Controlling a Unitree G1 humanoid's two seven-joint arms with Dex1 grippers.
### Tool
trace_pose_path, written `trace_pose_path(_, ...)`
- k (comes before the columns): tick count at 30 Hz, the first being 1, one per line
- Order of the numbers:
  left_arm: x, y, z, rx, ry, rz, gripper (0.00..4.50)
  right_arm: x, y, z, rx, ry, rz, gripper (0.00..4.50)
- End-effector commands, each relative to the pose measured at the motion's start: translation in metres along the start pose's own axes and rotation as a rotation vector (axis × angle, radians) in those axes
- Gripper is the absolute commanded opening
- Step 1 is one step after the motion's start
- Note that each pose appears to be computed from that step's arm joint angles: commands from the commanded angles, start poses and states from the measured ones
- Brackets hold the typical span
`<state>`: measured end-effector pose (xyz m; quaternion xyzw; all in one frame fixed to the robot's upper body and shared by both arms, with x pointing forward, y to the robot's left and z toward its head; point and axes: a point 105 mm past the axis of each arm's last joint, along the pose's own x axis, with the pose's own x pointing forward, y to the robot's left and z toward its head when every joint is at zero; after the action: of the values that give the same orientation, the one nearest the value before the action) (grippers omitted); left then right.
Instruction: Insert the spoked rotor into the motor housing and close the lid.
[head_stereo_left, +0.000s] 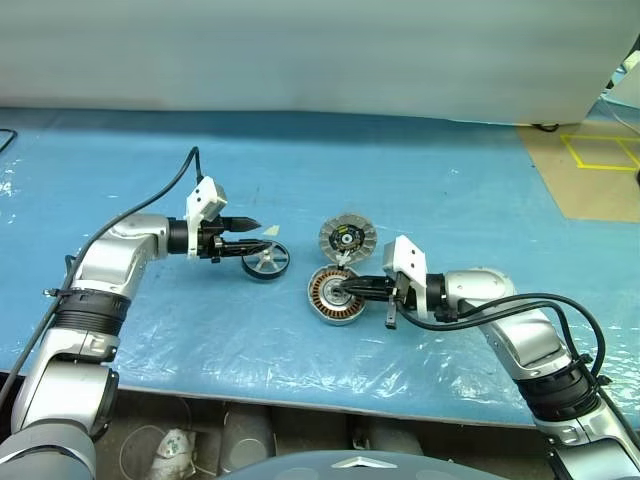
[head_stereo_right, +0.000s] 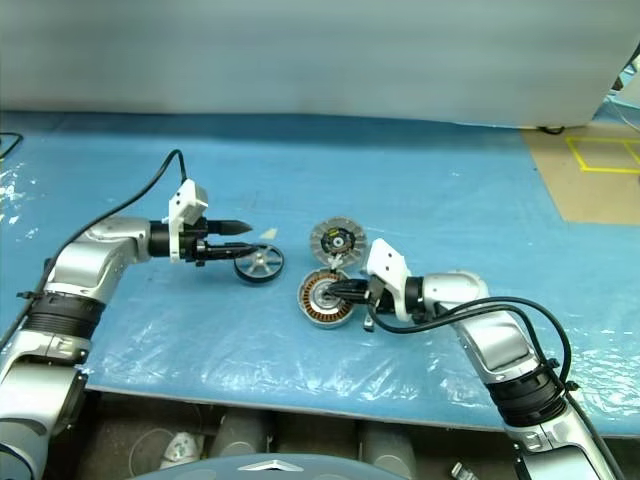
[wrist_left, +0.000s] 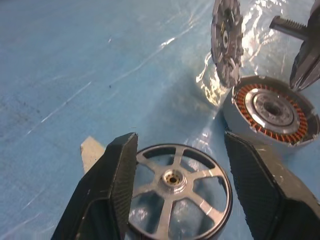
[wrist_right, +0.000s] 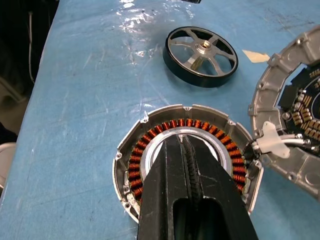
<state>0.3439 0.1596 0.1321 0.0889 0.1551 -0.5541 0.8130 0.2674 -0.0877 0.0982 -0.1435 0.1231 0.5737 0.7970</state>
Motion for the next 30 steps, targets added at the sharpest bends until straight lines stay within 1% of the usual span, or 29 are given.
trace_pose_path(1, -0.004, 0.001, 0.003, -0.007, 0.055, -0.036, 2.88, 0.005, 0.011, 0.014, -0.029, -0.053, 0.019, 0.00)
trace_pose_path(5, -0.001, 0.004, 0.002, -0.029, 0.115, -0.048, 2.88, 0.011, 0.015, 0.016, -0.026, -0.064, 0.023, 0.00)
trace_pose_path(9, 0.004, 0.009, 0.004, 0.025, 0.146, -0.026, 2.88, 0.015, 0.017, 0.017, -0.029, -0.073, 0.019, 0.00)
trace_pose_path(12, 0.011, 0.013, 0.007, 0.088, 0.145, -0.007, 2.88, 0.014, 0.015, 0.019, -0.025, -0.084, -0.003, 0.00)
trace_pose_path(15, 0.015, 0.011, 0.000, 0.091, 0.183, -0.035, 2.88, 0.013, 0.017, 0.017, -0.014, -0.086, -0.018, 0.00)
trace_pose_path(18, 0.018, 0.010, 0.000, 0.088, 0.190, -0.060, 2.88, 0.010, 0.021, 0.015, 0.000, -0.083, -0.026, 0.00)
trace_pose_path(21, 0.019, 0.011, -0.005, 0.099, 0.231, -0.073, 2.88, 0.007, 0.023, 0.014, 0.007, -0.081, -0.043, 0.00)
trace_pose_path(30, 0.030, 0.014, -0.006, 0.141, 0.254, -0.094, 2.88, 0.001, 0.023, 0.015, 0.011, -0.083, -0.107, 0.00)
